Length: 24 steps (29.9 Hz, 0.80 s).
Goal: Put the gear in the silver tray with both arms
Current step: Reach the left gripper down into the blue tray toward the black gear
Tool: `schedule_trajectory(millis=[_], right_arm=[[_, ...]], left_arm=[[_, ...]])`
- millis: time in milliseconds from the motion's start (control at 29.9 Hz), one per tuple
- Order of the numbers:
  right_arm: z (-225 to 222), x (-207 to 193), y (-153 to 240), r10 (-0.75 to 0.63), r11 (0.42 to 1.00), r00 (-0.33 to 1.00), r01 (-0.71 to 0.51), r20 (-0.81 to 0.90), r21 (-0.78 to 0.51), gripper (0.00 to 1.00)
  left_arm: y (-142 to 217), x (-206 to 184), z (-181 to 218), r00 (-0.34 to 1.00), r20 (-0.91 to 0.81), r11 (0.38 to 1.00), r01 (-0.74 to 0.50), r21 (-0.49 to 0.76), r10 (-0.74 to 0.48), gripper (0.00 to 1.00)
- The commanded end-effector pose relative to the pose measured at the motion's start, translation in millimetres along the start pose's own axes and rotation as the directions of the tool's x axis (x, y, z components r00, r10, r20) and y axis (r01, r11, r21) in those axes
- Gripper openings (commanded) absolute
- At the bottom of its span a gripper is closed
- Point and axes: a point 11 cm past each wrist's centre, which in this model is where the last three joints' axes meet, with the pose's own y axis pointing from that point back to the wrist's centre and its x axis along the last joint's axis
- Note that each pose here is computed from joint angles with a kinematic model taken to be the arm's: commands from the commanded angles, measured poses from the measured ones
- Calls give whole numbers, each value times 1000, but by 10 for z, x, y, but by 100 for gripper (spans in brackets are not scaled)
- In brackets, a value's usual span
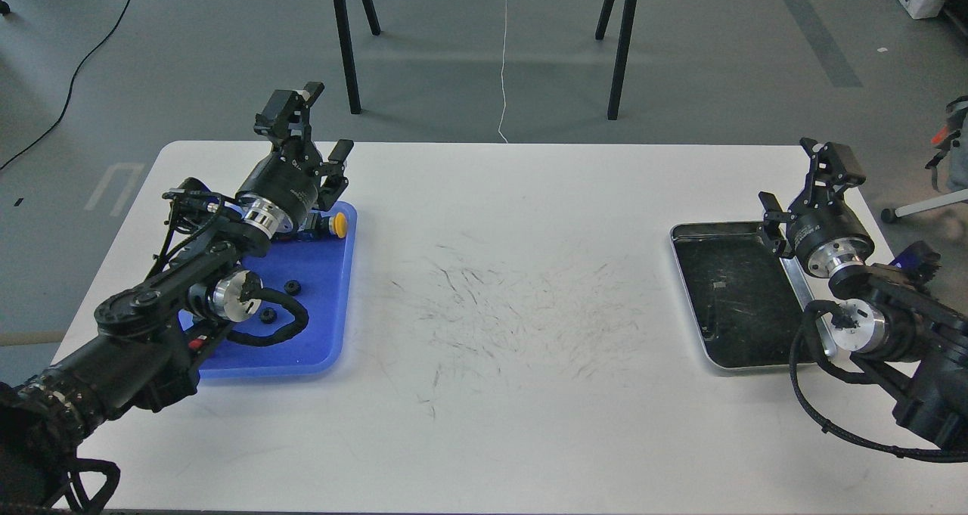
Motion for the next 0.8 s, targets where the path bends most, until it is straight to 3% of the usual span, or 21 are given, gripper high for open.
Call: schedule_trajectory(millis=[0,368,769], right_arm=[[-6,-4,-4,-1,1000,1000,1,0,1,99],[-50,9,-15,0,1000,1000,0,-4,9,99],[-73,-13,-26,-8,1000,1000,8,-2,13,99]], left_arm=[[13,-82,62,993,93,997,78,5,-79,100],[121,-177,30,897,352,963,238,129,-268,100],[319,-230,-90,579,653,871,372,320,-487,100]])
